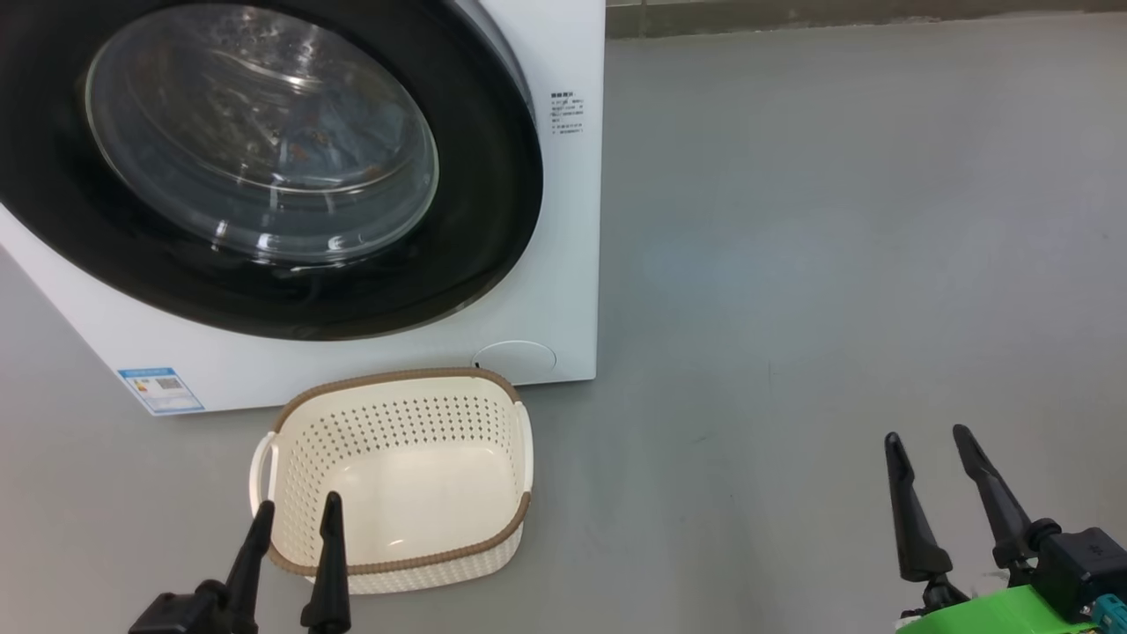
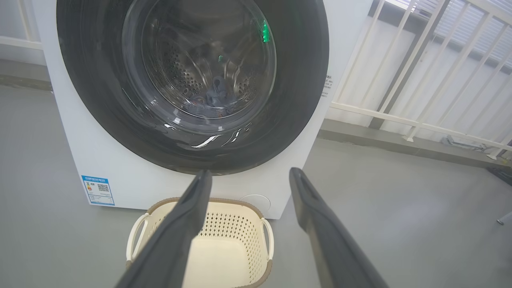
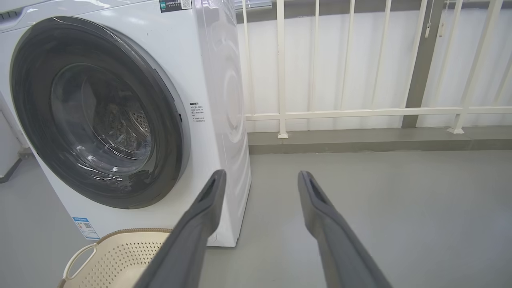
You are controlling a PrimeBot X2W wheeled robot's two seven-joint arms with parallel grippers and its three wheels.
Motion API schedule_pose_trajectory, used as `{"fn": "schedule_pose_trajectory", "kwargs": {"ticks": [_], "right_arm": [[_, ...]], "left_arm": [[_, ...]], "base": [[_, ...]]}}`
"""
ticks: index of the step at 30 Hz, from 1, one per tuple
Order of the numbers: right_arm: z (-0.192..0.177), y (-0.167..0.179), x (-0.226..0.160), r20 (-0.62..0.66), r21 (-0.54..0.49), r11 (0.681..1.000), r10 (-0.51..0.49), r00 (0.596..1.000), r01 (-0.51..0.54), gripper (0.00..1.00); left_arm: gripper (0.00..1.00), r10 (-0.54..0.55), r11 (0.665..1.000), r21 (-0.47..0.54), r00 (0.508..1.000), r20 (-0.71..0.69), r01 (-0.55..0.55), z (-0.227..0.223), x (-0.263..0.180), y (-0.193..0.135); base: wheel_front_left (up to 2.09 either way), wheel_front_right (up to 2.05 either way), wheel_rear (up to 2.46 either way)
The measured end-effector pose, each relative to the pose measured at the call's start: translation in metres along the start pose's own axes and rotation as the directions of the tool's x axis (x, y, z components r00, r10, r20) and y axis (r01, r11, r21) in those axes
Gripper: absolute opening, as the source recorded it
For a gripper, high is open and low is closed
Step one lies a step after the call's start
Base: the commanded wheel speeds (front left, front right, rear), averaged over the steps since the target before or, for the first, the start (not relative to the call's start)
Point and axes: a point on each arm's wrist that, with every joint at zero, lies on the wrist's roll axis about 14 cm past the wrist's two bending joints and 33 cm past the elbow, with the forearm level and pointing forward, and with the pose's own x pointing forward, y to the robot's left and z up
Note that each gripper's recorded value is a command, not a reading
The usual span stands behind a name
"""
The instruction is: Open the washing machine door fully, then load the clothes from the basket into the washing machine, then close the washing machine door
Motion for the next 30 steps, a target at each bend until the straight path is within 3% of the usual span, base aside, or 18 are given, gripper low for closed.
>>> {"fn": "schedule_pose_trajectory", "kwargs": {"ticks": [30], "right_arm": [[-0.0016, -0.0004, -0.0047, -0.006, 0.017, 1.000, -0.005, 1.000, 0.005, 1.00]], "left_arm": [[1.00, 0.020, 1.000, 0.021, 1.000, -0.007, -0.020, -0.0017, -0.0054, 0.0021]], "base": [[0.00, 0.00, 0.00]]}}
